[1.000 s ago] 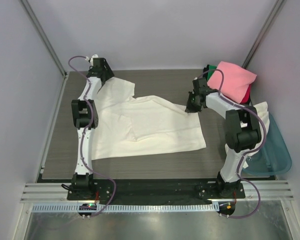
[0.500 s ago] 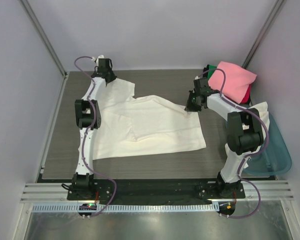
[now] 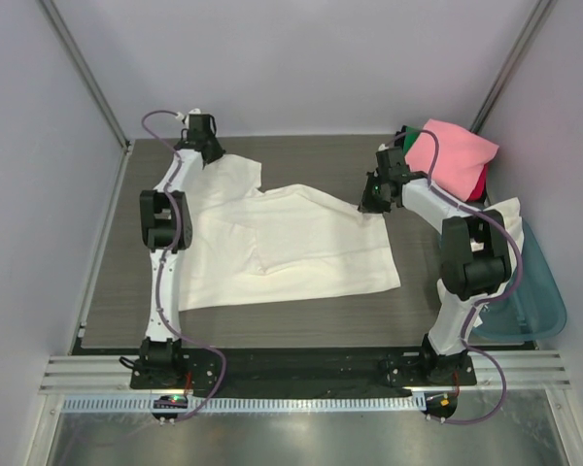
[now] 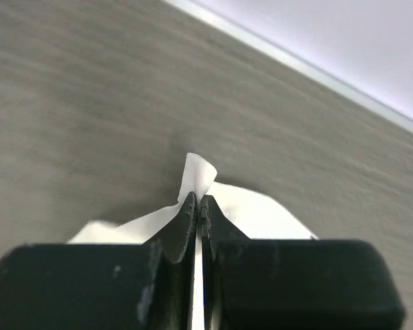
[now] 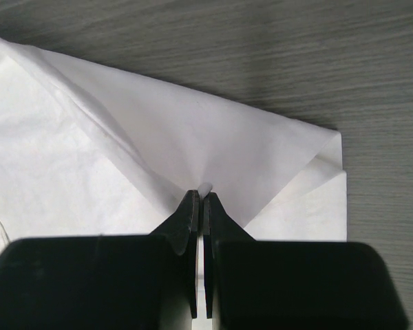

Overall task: Fold and stack the t-shirts
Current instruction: Fold the tshirt

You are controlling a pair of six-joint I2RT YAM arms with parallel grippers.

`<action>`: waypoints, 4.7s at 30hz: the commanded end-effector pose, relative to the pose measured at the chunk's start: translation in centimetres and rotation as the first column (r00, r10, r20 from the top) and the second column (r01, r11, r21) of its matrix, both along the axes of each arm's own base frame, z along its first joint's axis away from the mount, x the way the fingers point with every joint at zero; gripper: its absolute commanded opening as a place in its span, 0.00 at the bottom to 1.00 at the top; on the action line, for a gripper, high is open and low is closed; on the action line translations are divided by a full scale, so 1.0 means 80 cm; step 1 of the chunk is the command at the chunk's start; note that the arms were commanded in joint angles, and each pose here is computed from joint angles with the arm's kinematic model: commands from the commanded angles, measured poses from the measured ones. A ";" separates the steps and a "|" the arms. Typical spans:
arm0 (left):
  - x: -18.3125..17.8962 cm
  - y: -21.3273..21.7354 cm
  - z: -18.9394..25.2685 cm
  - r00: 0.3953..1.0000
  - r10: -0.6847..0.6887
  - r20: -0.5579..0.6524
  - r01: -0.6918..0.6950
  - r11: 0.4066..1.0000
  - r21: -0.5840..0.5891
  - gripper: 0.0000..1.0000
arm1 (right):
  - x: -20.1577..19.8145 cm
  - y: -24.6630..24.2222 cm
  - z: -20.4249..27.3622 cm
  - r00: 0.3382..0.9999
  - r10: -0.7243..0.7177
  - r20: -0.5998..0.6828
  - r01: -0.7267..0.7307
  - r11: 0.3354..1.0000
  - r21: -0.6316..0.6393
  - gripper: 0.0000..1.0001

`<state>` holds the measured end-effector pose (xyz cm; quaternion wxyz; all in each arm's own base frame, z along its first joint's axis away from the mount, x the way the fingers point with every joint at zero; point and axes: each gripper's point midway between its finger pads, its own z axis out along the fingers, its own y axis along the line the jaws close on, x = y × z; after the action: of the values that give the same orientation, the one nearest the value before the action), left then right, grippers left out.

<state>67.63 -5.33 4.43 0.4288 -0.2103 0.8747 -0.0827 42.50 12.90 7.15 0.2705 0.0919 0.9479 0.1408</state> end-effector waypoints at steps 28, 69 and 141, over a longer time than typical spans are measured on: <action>-0.353 0.050 0.209 0.982 0.133 0.136 -0.134 0.991 -0.006 0.00 | 0.018 -0.075 0.061 0.980 -0.100 0.174 0.121 0.987 -0.111 0.01; -0.510 0.051 0.124 0.940 0.341 -0.013 -0.335 0.915 -0.226 0.52 | 0.015 0.048 0.050 0.992 0.102 0.074 -0.109 0.989 0.102 0.77; -0.536 0.040 0.036 0.938 0.293 -0.182 -0.325 0.928 -0.182 0.34 | -0.114 0.134 0.053 0.980 0.192 0.047 -0.184 0.973 -0.138 0.40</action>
<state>22.62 -1.76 6.94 0.3402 -0.4093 0.8422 -0.0863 29.97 26.73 9.75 0.2511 -0.0434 0.9578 0.1328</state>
